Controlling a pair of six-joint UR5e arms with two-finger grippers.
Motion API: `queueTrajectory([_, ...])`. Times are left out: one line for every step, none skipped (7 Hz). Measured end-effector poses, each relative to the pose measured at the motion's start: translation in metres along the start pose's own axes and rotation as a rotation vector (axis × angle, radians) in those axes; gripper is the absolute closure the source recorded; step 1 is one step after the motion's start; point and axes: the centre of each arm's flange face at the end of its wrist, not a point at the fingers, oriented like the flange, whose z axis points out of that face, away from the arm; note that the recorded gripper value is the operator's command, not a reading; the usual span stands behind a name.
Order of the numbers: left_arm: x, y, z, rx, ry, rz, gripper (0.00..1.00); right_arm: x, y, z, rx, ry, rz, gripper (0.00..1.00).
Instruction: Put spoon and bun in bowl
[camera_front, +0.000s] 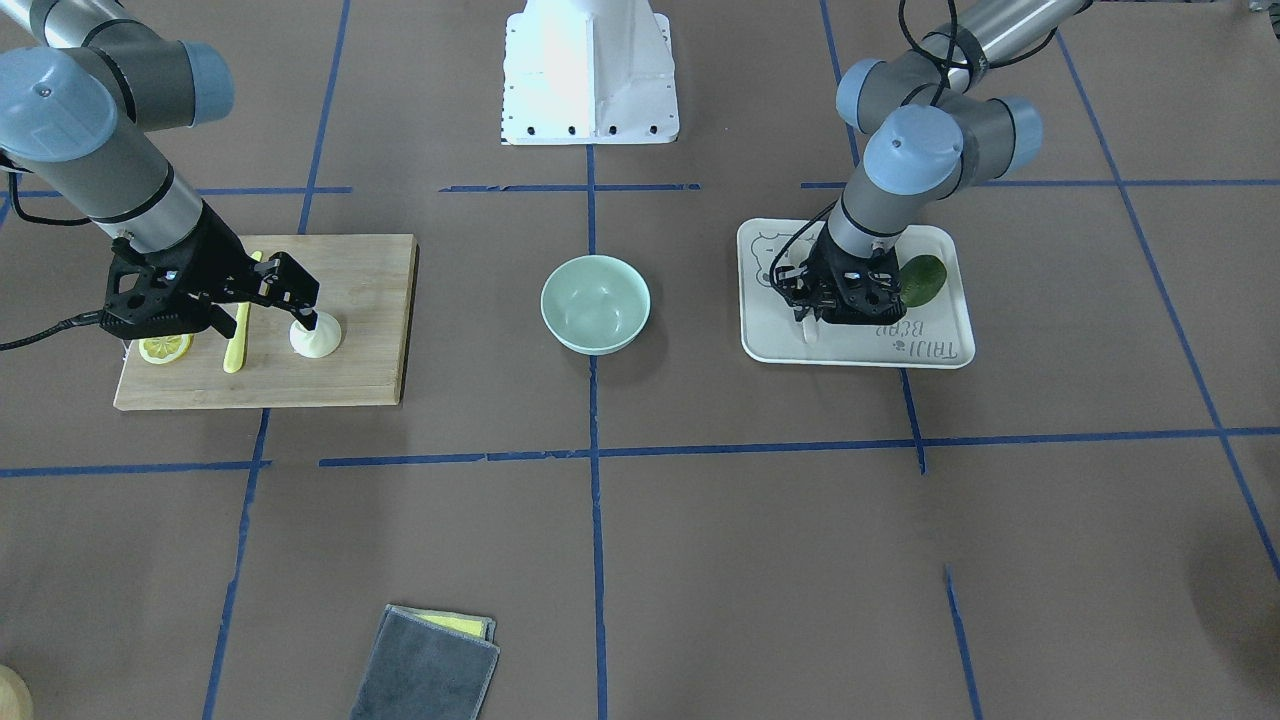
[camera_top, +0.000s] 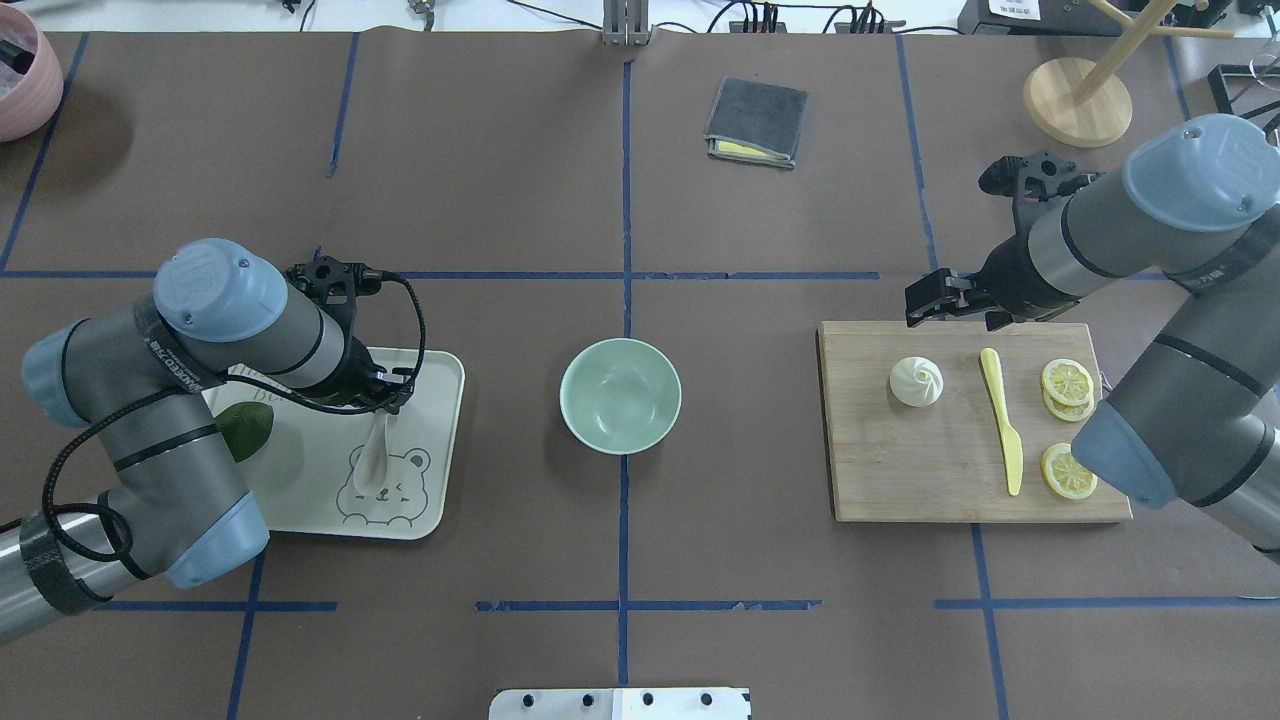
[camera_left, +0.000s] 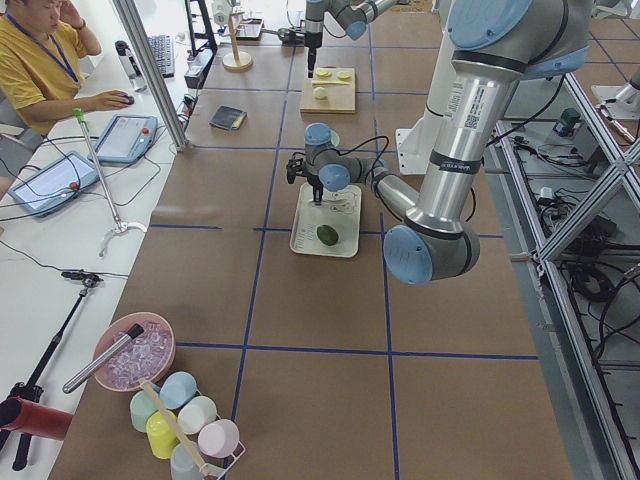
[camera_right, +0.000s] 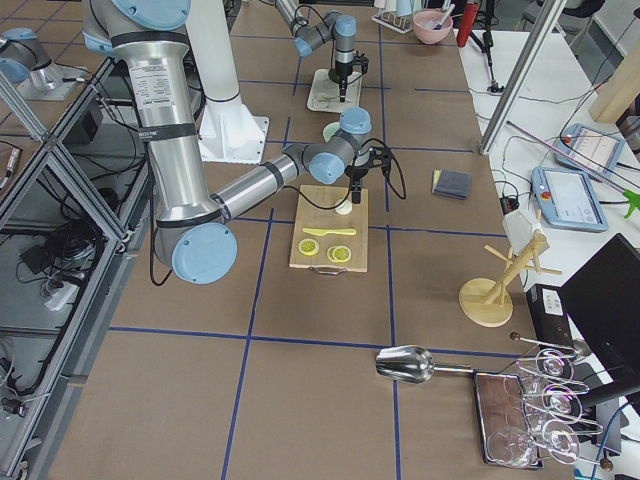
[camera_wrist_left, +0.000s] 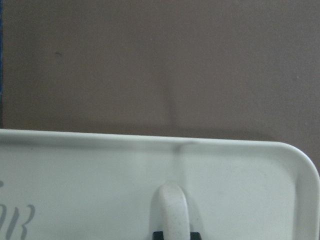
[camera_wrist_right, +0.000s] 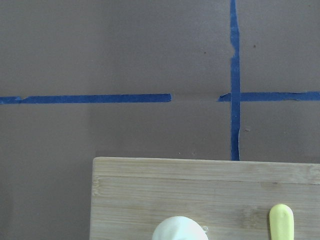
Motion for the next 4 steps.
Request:
queueTrajectory([0.018,-0.001,-0.013,0.010,0.023,-0.003,1.00,0.001,0.000,0.000,0.000,0.001,0.001,0.00])
queueTrajectory([0.047,-0.005,-0.031,0.023,0.055,-0.019,1.00,0.001,0.000,0.000,0.000,0.001,0.001,0.00])
queueTrajectory([0.084,-0.009,-0.047,0.035,0.097,-0.034,1.00,0.001,0.000,0.000,0.000,0.001,0.001,0.00])
queueTrajectory([0.127,-0.008,-0.055,0.040,0.151,-0.044,1.00,0.002,0.000,0.000,-0.001,0.002,0.002,0.00])
